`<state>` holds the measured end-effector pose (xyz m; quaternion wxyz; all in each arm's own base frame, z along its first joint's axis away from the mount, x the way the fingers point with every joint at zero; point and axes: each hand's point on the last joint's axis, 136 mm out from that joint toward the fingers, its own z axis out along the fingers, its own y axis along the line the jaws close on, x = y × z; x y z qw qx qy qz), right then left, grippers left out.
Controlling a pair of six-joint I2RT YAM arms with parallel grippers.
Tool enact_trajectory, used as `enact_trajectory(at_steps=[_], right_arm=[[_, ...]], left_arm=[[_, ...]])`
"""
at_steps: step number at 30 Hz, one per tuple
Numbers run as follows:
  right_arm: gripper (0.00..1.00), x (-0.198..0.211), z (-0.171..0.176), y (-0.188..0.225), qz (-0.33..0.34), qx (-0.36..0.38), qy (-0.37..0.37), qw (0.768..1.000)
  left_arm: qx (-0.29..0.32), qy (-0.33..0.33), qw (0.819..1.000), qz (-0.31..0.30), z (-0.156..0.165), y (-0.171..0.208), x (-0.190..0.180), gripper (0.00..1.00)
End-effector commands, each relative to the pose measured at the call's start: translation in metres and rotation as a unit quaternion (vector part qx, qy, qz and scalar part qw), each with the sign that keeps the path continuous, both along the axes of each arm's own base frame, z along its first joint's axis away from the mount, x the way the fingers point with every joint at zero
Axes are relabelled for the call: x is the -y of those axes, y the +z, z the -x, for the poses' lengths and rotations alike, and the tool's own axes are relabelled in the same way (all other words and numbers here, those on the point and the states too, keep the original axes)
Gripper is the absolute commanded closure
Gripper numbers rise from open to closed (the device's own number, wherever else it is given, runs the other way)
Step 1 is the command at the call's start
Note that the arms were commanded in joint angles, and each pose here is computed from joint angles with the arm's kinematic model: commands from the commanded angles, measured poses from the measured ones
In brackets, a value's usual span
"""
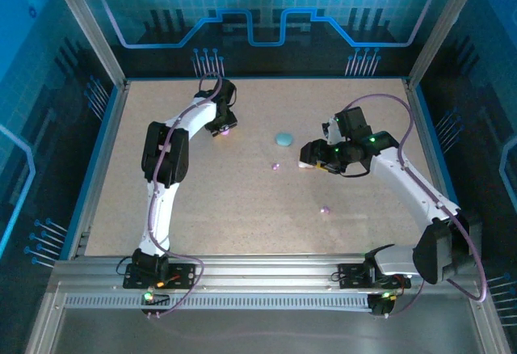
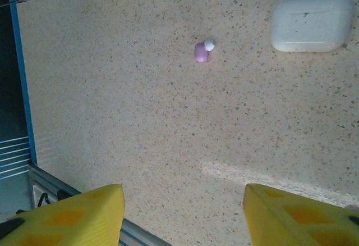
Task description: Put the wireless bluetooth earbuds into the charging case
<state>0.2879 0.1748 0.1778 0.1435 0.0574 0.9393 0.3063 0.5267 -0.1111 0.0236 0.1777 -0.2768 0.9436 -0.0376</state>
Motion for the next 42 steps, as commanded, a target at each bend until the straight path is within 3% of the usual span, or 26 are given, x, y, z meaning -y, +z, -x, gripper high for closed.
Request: enact_trajectory(at_steps=[1, 9, 12, 15, 18, 21, 24, 27, 30, 35, 42], right_arm=[[0.41, -0.004, -0.003, 0.005, 0.001, 0.007, 0.007, 1.0], [0.41, 0.001, -0.003, 0.002, 0.013, 0.011, 0.01, 1.0], [0.41, 0.006, -0.003, 0.002, 0.009, 0.014, 0.005, 1.0], [0.41, 0.012, -0.004, 0.002, -0.004, 0.016, -0.005, 1.0], [0.42, 0.018, -0.005, 0.005, -0.019, 0.019, -0.013, 1.0], [0.42, 0.02, -0.006, 0.013, -0.04, 0.029, -0.013, 0.999], [0.43, 0.019, -0.007, 0.025, -0.059, 0.042, -0.008, 0.997], [0.43, 0.01, -0.007, 0.044, -0.094, 0.064, 0.014, 0.993], [0.44, -0.002, -0.004, 0.064, -0.135, 0.079, 0.042, 0.987], [0.45, -0.025, 0.003, 0.092, -0.182, 0.087, 0.086, 0.976], [0.45, -0.059, 0.016, 0.116, -0.198, 0.094, 0.148, 0.964]], left_arm=[[-0.012, -0.027, 1.0, 0.003, 0.009, 0.006, 0.002, 0.6], [0.022, -0.177, 0.984, 0.018, 0.044, 0.037, 0.039, 0.63], [0.051, -0.243, 0.968, 0.021, 0.072, 0.053, 0.056, 0.63], [0.108, -0.324, 0.939, 0.027, 0.1, 0.078, 0.08, 0.65], [0.169, -0.405, 0.898, 0.036, 0.131, 0.11, 0.106, 0.68], [0.233, -0.487, 0.841, 0.039, 0.164, 0.143, 0.131, 0.68], [0.298, -0.563, 0.77, 0.042, 0.197, 0.173, 0.151, 0.68], [0.361, -0.628, 0.687, 0.053, 0.231, 0.199, 0.165, 0.68], [0.409, -0.658, 0.631, 0.038, 0.251, 0.218, 0.167, 0.69], [0.428, -0.686, 0.588, 0.025, 0.268, 0.234, 0.168, 0.69], [0.419, -0.7, 0.578, 0.022, 0.273, 0.237, 0.171, 0.69]])
